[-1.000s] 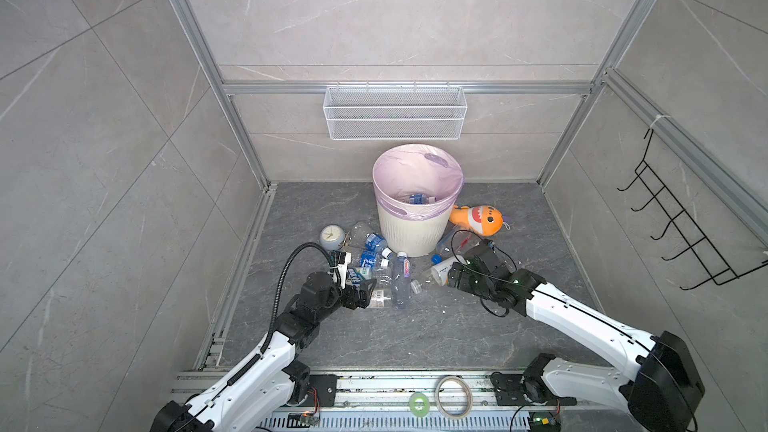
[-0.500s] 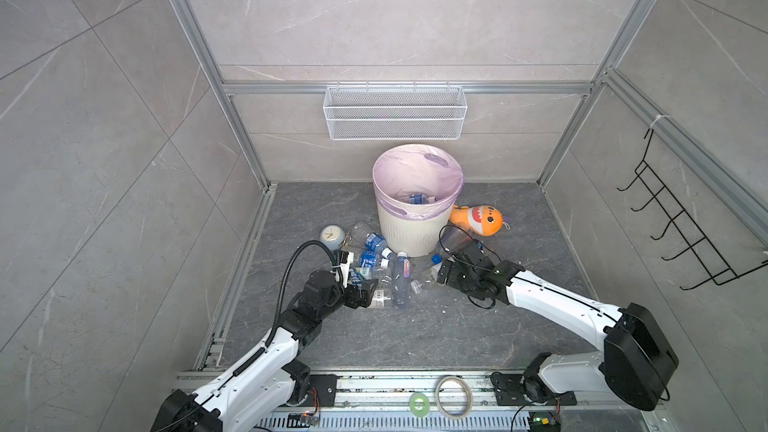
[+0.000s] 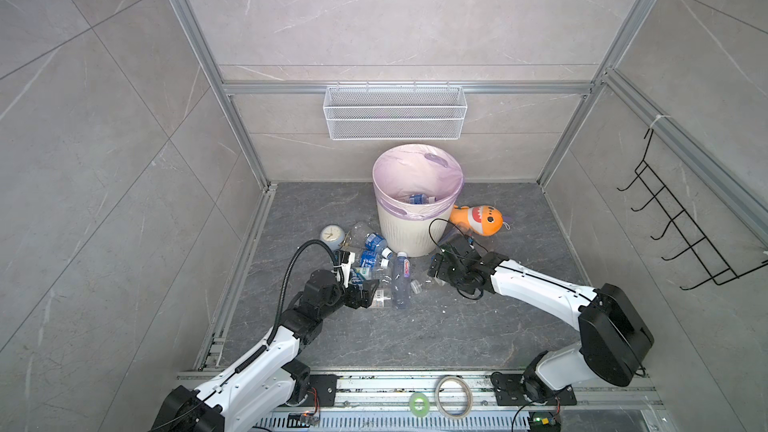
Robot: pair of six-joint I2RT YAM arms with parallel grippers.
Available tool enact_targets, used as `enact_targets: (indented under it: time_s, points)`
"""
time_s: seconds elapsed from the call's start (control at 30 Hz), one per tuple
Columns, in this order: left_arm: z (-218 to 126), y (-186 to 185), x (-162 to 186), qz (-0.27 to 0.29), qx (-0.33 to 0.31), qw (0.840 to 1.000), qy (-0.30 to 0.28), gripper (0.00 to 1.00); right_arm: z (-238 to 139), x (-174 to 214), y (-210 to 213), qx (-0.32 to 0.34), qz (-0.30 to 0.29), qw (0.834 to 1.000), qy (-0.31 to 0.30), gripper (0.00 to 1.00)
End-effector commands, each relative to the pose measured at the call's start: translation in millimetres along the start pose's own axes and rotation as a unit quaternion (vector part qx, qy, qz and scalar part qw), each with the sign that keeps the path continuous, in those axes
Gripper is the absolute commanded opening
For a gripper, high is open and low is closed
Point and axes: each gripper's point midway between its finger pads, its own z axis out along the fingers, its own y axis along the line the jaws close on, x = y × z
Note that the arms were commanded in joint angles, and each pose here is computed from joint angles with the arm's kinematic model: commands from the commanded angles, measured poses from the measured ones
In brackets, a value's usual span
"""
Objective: Throw the plastic bottles in the bin
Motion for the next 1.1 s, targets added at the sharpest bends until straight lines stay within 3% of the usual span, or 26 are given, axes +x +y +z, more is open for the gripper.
enact_targets:
  time_s: [0.0,0.63,0.77,1.07]
  points:
    - [-0.1,-9.1,-13.3,0.014,0.018,1.000,-0.020,0.99,3.6,-2.8,5.7,0.007,0.007,1.000,-0.002,0.99]
    - [3.1,-9.5,-12.9,0.014,0.020,1.000,-0.017,0.99,21.4,3.6,-10.7,0.056,-0.004,0.998,0.006,0.99]
    - [3.1,-9.0,-13.4,0.013,0.018,1.000,-0.017,0.99,23.9,7.3,-14.1,0.058,-0.008,0.998,0.011,0.91]
    - [3.9,-8.9,-12.6,0.012,0.018,1.000,-0.015,0.99,13.9,9.5,-32.0,0.074,-0.025,0.997,-0.001,0.87]
